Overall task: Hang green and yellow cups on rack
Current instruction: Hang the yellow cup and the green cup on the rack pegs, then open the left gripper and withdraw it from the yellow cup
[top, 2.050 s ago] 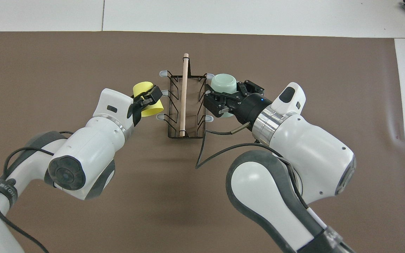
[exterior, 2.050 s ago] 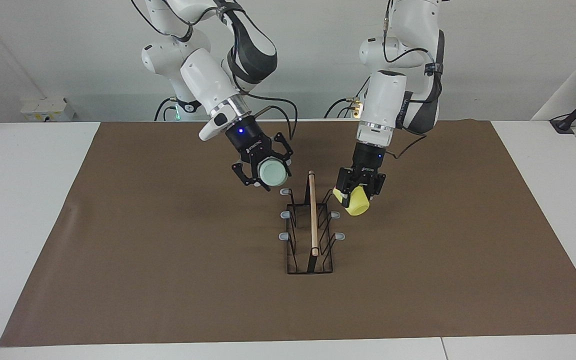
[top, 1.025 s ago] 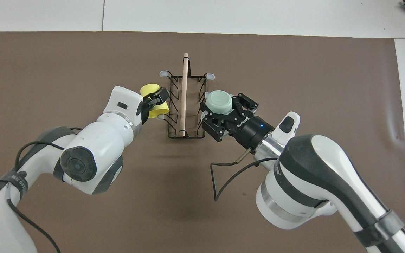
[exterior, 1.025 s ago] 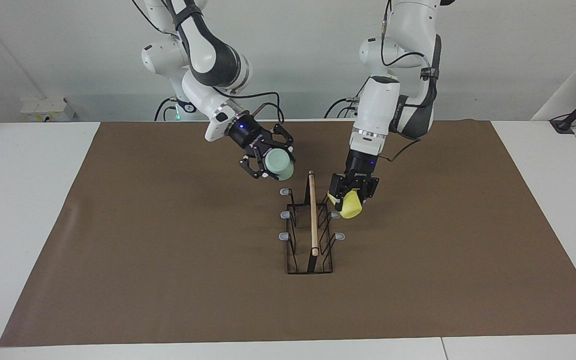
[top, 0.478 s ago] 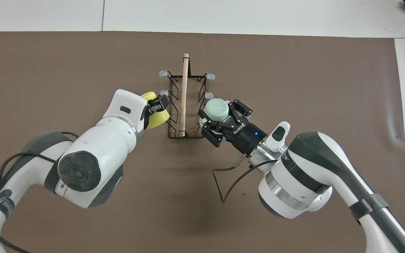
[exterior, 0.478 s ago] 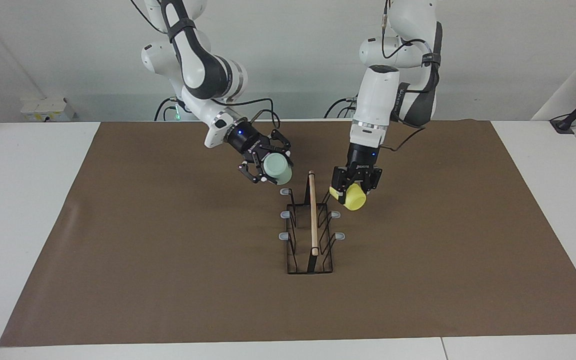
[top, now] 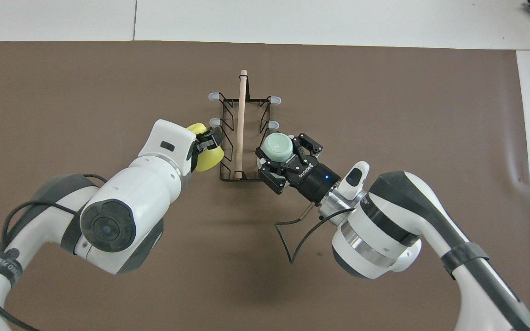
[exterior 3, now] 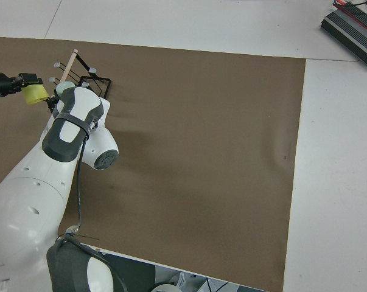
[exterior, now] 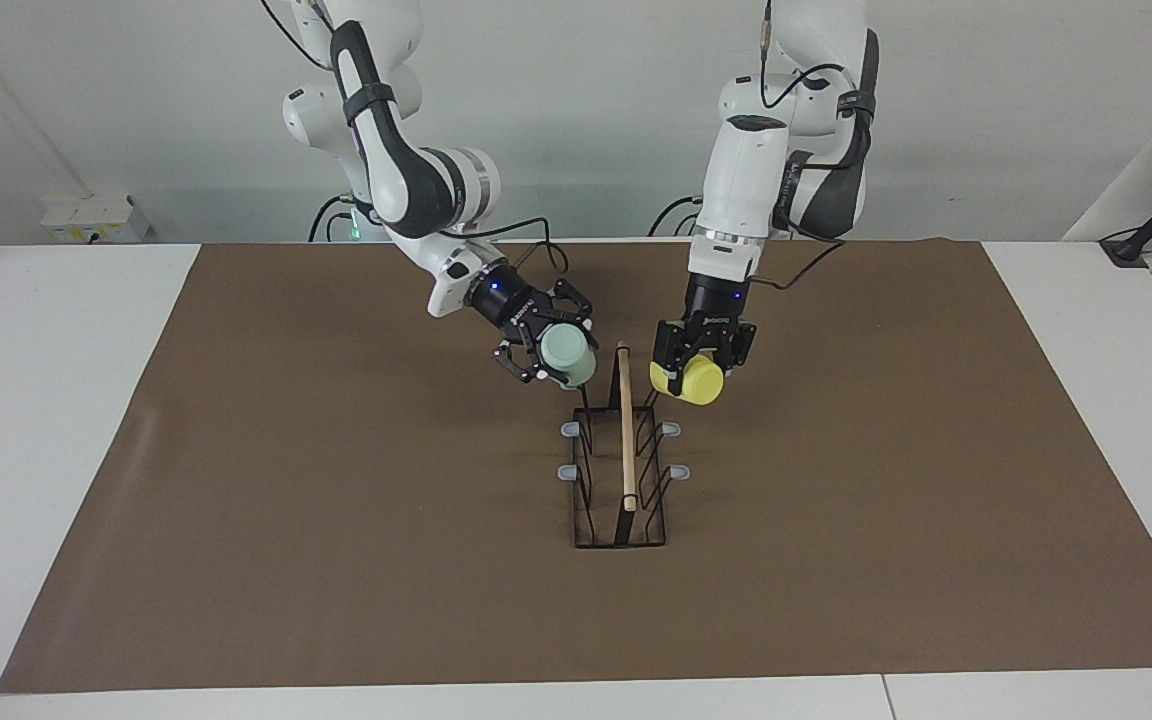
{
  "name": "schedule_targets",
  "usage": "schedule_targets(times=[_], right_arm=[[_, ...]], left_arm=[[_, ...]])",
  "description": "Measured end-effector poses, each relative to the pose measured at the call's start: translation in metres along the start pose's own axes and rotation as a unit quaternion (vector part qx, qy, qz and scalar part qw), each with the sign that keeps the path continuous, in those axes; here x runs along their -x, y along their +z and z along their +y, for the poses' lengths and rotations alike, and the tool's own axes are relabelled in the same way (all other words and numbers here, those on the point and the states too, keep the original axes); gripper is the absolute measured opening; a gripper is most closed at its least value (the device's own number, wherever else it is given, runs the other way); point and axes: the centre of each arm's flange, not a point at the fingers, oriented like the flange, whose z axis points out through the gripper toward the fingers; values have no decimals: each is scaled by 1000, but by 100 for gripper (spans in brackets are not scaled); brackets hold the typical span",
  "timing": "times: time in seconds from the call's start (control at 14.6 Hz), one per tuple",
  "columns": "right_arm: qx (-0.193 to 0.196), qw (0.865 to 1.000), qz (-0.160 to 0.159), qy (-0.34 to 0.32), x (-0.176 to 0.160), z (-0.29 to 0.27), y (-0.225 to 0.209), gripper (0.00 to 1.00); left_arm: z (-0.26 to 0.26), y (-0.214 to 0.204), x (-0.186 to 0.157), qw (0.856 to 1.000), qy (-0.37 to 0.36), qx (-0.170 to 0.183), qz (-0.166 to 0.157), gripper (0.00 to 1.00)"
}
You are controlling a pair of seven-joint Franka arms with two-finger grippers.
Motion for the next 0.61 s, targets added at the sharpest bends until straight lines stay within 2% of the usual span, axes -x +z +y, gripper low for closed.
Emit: schedule_targets(times=[0.2,0.48,0.55,0.61], right_arm=[[1,1000,-3,-2,4,2,1,64],[-3,1000,-2,-8,10,3,3,64],[-4,1000,-1,-10,13,4,4,64],[-5,1000,0,-11,17,5,5,64]], left_arm=[[4,2,14,1000,10,-18,-18,68],[6,0,18,999,13,-23,-22,68],[5,0,17,999,13,-23,-22,74],[5,-1,17,999,12,-24,-21,85]])
